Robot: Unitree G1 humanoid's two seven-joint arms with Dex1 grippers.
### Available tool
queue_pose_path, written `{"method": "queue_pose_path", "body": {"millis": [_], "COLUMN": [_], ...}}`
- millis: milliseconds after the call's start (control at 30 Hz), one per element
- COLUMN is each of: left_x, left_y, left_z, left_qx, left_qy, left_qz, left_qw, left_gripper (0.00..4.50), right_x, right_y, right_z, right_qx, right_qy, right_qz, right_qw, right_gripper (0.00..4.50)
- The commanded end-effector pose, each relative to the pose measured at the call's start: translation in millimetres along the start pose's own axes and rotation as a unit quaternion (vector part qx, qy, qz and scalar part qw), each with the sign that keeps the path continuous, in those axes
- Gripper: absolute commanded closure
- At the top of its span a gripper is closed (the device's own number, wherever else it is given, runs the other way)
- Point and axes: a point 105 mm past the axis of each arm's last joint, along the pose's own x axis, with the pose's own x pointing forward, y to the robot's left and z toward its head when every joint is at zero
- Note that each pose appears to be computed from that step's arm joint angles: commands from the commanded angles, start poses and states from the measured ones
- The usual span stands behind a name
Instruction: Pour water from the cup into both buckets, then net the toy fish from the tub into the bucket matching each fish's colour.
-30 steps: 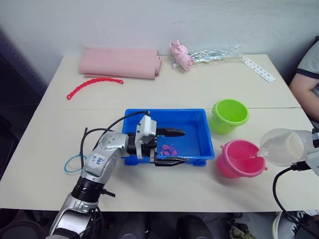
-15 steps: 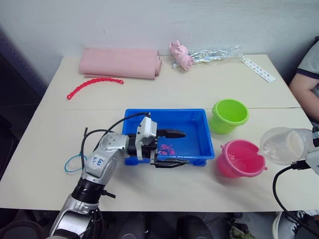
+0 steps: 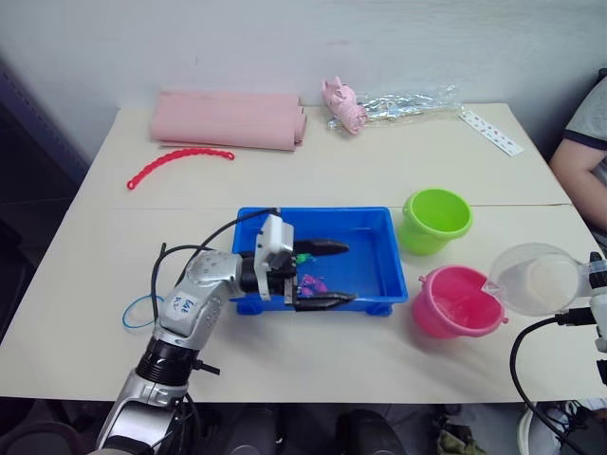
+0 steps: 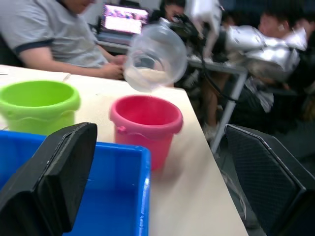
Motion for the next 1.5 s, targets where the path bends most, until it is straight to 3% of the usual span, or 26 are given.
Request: {"method": "queue_pose_path", "body": {"millis": [33,233,367,700,1200,1500], "left_x": [-7.6,-20.8,-31.2,-31.6,-26.9,-31.5], "left_y": [-2.2,6.3,19.8,34.2,30.8,34.2], "left_z": [19.1,31.5,38.1,42.8,36.3,32.7], "left_qx": [0.028,0.046,-0.006,0.052,0.082,0.097], "left_qy": [-0.010,-0.011,-0.011,0.004,0.010,0.021], "left_qz": [-0.005,0.017,0.053,0.071,0.076,0.095], "left_qw": [1.000,0.999,0.998,0.996,0.994,0.991], "left_gripper": [0.00,0.00,0.00,0.00,0.00,0.00], "right_x": [4.4,23.5,54.1,119.2,162.6,171.8], "right_y": [-14.7,-32.4,-34.6,-33.2,-14.5,-10.4], "right_z": [14.1,17.6,29.9,33.0,29.7,37.8], "right_qx": [0.033,0.081,0.078,0.131,-0.057,-0.097], "right_qy": [-0.023,-0.028,-0.049,-0.021,-0.040,-0.056], "right_qz": [-0.024,-0.056,-0.043,-0.040,0.009,0.001], "right_qw": [0.999,0.995,0.995,0.990,0.998,0.994], "right_gripper": [4.46,4.46,4.46,4.46,4.46,4.46]}}
